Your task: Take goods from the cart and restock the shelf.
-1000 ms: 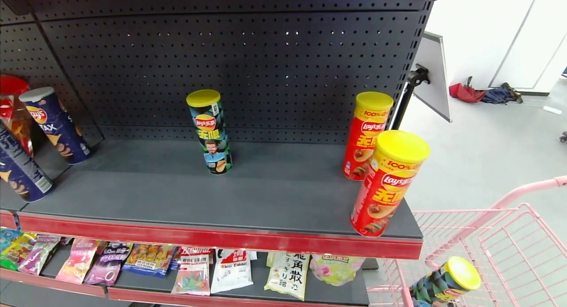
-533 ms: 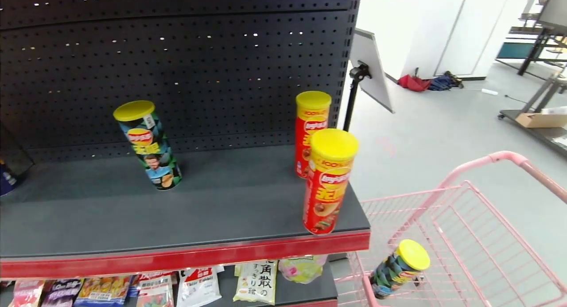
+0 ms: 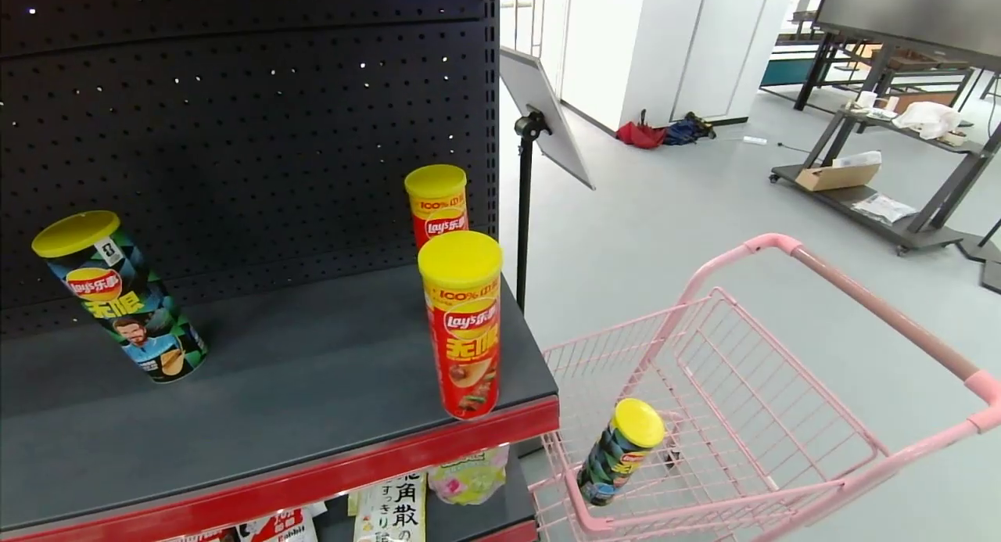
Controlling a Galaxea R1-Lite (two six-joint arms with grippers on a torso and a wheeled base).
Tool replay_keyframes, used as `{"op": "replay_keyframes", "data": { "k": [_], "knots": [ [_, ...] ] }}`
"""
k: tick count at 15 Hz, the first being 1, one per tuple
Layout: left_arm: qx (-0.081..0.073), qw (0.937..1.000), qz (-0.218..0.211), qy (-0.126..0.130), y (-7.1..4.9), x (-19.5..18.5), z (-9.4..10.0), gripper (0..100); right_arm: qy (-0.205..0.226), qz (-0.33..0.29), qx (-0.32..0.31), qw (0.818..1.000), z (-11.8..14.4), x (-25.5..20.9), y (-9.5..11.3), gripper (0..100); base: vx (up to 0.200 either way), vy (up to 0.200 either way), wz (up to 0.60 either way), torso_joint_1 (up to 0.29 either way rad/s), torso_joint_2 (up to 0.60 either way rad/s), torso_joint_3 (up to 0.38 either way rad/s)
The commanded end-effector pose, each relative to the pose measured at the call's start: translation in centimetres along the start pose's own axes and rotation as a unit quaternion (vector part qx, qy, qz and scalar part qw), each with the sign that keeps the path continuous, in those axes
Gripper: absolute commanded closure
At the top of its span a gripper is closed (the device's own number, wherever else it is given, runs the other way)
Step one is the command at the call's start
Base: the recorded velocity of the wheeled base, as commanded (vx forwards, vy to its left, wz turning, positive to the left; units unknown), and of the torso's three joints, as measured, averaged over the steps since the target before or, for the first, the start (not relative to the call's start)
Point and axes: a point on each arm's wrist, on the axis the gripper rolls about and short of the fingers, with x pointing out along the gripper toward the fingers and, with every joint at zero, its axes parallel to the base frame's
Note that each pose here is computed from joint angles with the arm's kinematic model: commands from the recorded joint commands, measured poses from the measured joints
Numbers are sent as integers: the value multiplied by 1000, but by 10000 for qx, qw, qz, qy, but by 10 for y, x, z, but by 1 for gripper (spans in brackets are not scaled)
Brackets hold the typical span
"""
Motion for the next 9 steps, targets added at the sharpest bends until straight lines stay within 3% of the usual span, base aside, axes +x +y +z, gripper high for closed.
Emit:
{"op": "replay_keyframes", "data": {
  "k": [1, 7, 9],
  "knots": [
    [-1, 10000, 10, 8, 0, 0, 0, 0, 2, 5, -2, 10000, 0, 0, 0, 0, 0, 0, 0, 0, 0, 0],
    [-1, 10000, 10, 8, 0, 0, 0, 0, 2, 5, 6, 10000, 0, 0, 0, 0, 0, 0, 0, -12, 16, 13],
    [-2, 10000, 3, 8, 0, 0, 0, 0, 2, 5, 14, 10000, 0, 0, 0, 0, 0, 0, 0, -144, 334, 186]
  ]
}}
